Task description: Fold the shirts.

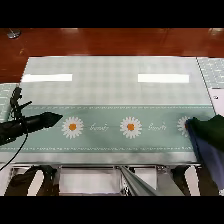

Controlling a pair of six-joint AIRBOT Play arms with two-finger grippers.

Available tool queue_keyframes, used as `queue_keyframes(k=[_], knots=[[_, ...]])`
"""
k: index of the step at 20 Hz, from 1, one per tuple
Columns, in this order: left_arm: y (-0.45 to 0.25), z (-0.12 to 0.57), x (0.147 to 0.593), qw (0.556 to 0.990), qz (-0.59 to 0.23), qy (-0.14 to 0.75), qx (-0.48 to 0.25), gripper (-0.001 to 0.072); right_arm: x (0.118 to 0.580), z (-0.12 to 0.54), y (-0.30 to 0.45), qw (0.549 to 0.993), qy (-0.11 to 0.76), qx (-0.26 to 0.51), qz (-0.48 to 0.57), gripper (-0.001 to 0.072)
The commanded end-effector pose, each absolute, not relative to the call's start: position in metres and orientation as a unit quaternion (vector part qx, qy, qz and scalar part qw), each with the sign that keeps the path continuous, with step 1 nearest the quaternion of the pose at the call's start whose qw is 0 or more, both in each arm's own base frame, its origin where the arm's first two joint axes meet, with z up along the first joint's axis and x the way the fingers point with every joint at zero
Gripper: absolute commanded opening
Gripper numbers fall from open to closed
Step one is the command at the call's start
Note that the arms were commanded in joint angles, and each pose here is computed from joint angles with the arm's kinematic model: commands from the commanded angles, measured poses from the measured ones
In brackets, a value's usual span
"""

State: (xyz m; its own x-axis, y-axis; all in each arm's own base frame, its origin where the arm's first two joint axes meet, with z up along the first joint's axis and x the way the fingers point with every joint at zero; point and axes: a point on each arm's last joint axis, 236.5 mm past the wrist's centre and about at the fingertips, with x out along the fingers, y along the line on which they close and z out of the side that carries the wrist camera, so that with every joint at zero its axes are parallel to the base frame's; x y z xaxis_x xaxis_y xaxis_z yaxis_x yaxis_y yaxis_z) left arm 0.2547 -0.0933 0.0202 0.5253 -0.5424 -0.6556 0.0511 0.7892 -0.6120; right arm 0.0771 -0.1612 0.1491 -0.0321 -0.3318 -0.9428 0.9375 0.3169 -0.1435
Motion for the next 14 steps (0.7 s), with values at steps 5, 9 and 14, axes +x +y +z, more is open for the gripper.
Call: queue_keyframes(k=[5,9,14], knots=[[-0.079,0.04,0.291,0.854,-0.15,0.401,-0.296,0.0027,0.169,0.123,-0.148,0.72,0.406,0.405,-0.392,0.0616],[-0.082,0.128,0.35,0.874,-0.212,0.356,-0.254,0.0026,0.353,0.233,-0.035,0.804,0.227,0.549,0.021,0.0303],[-0.11,0.199,0.398,0.889,-0.224,0.363,-0.164,0.0025,0.424,0.224,0.093,0.902,0.284,0.286,0.158,0.0025]])
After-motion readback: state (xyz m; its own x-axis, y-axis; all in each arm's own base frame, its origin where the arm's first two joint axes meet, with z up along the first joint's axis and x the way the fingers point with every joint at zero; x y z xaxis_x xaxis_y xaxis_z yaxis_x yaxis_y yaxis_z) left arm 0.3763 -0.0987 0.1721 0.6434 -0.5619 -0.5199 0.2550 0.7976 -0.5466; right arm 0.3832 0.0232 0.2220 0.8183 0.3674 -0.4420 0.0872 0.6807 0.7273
